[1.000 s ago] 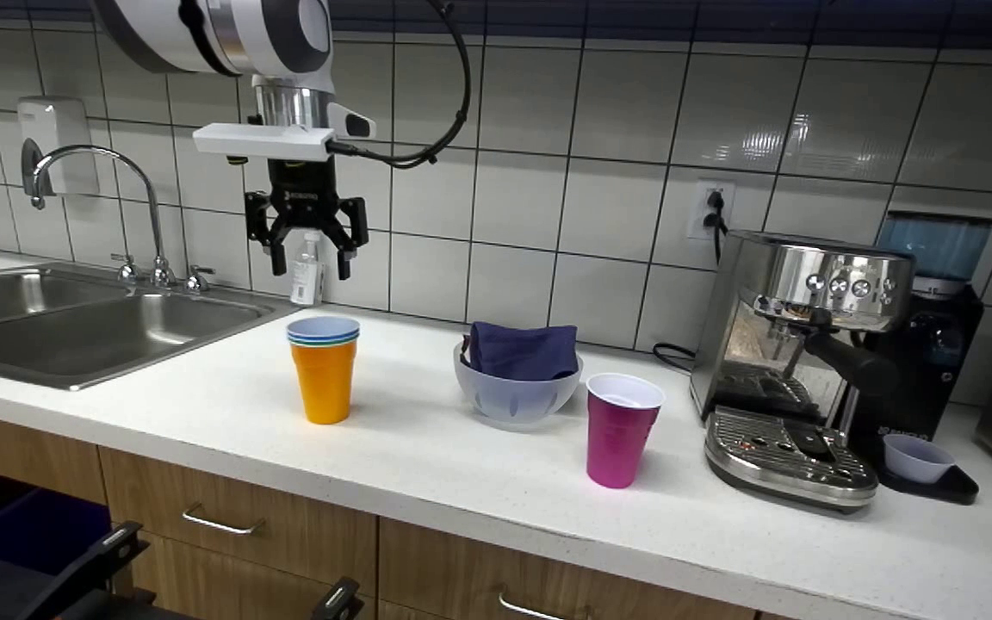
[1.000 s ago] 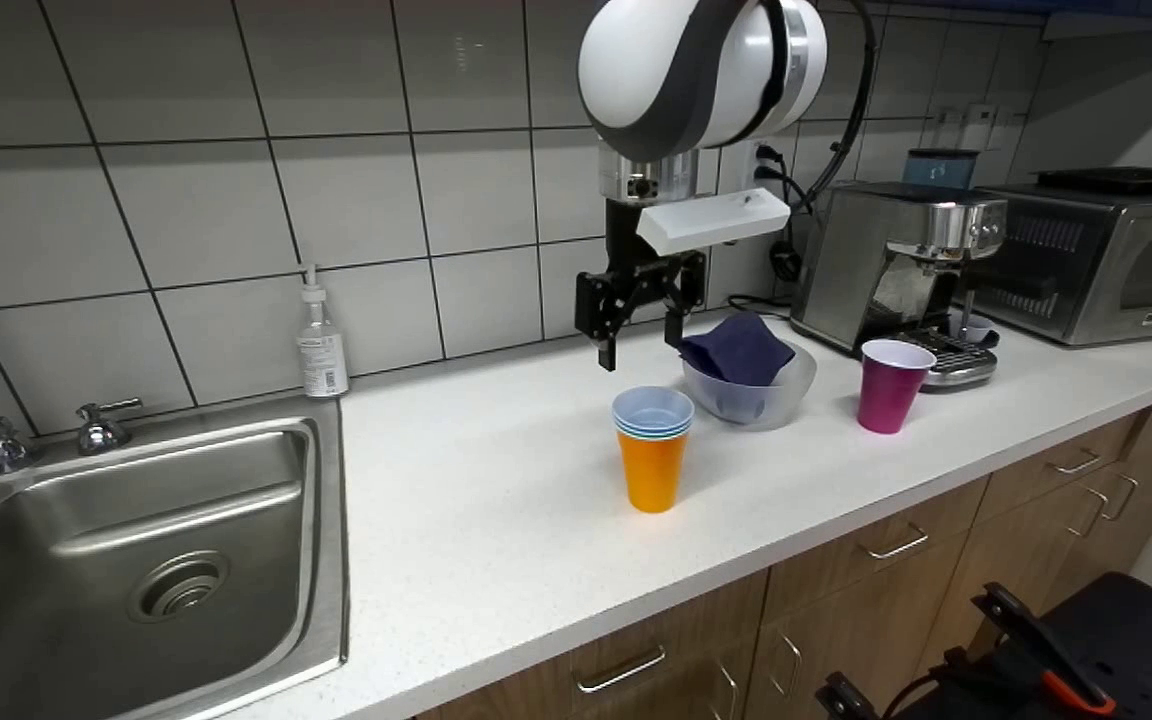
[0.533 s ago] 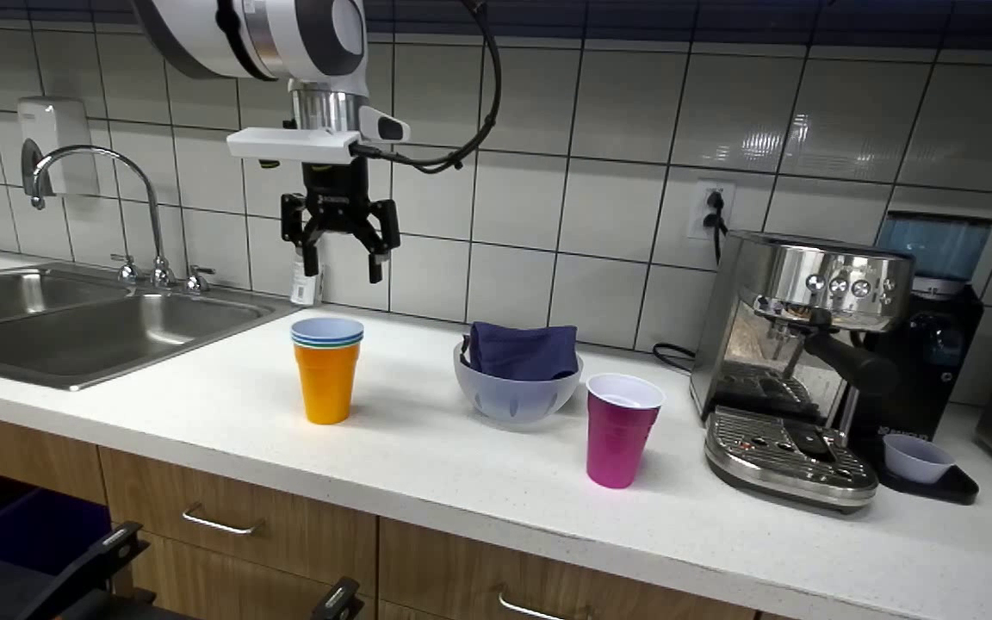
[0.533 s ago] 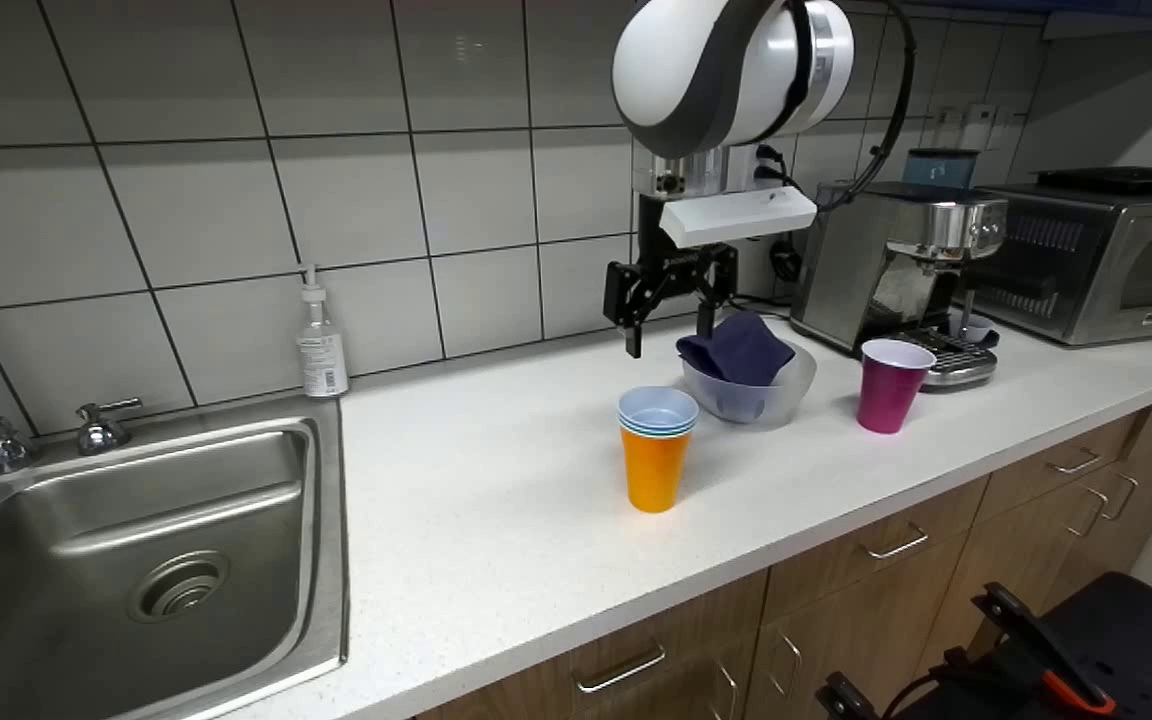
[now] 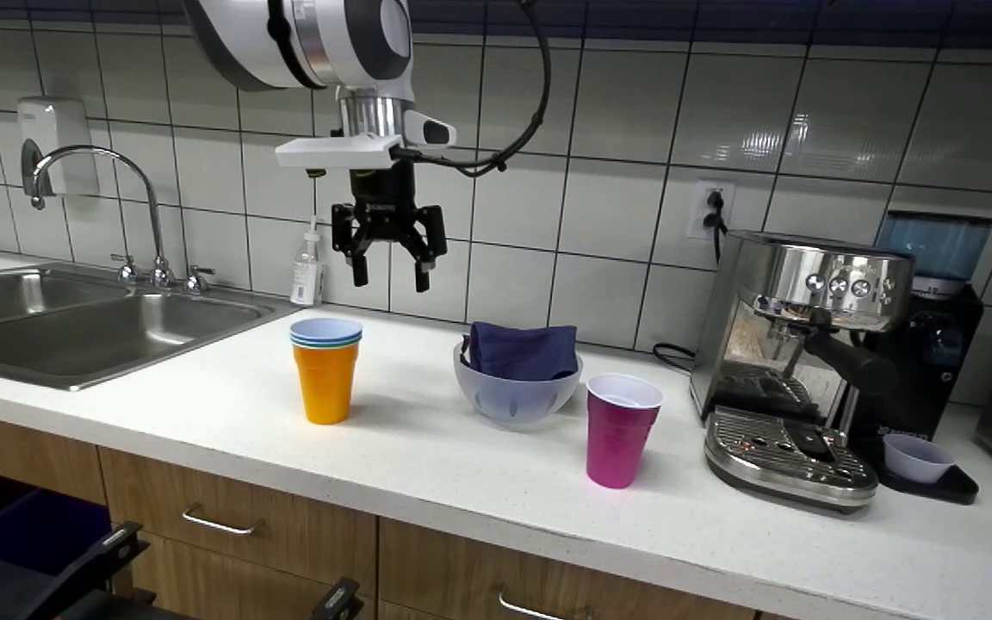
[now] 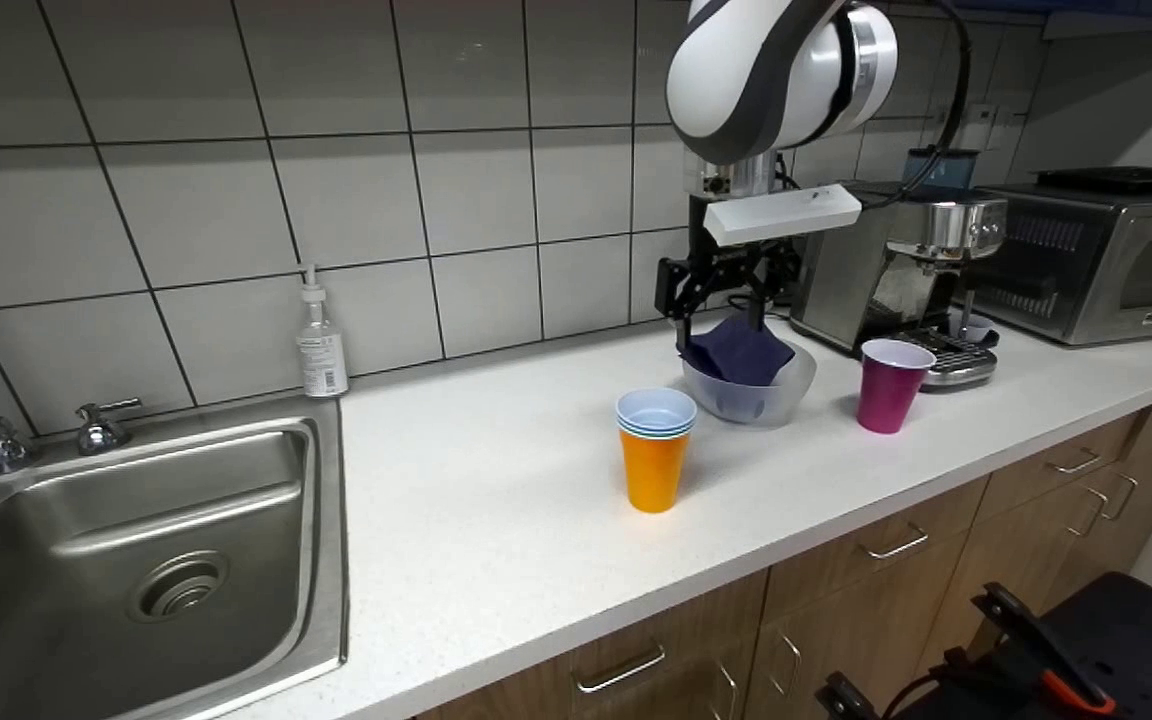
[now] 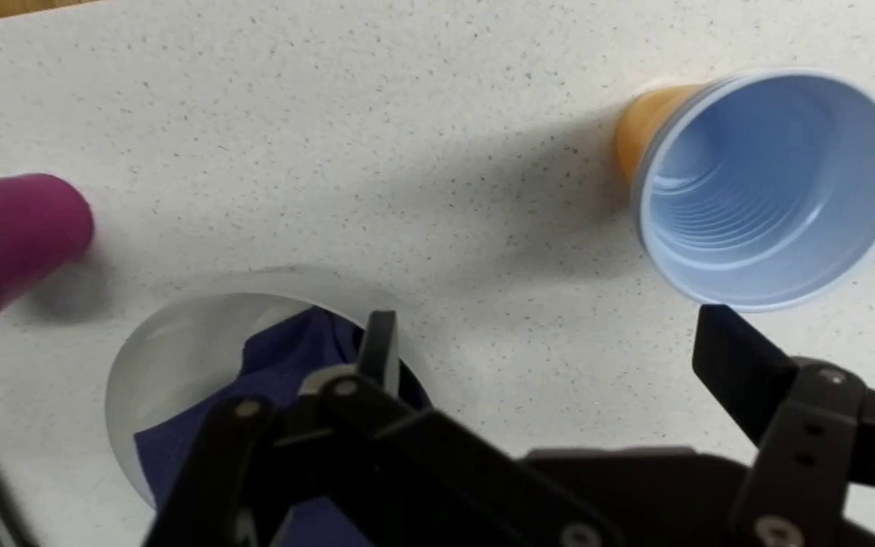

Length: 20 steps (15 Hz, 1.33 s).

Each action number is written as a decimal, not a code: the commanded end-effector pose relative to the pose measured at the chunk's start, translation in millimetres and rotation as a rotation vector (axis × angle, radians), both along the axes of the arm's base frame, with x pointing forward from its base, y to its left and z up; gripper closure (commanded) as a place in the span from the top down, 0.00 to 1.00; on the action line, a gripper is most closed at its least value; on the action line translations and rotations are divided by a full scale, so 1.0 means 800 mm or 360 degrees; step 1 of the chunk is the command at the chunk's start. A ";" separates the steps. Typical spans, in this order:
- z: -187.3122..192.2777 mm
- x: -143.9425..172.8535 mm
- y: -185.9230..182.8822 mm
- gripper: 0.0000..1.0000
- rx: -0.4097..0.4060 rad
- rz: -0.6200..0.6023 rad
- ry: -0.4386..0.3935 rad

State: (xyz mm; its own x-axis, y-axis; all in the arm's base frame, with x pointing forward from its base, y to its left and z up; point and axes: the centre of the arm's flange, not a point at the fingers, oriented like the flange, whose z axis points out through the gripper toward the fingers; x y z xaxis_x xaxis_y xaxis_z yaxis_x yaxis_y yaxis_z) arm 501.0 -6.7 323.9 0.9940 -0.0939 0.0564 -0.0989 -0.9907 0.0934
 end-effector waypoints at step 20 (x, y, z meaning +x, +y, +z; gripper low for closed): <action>-0.074 0.011 -0.258 1.00 -0.0141 -0.0685 0.0107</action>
State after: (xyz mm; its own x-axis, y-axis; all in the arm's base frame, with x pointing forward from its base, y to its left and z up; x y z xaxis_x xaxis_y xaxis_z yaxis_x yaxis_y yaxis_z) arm 494.3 -192.9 270.8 0.8859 -0.4638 0.0033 -0.4567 -0.8709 0.1816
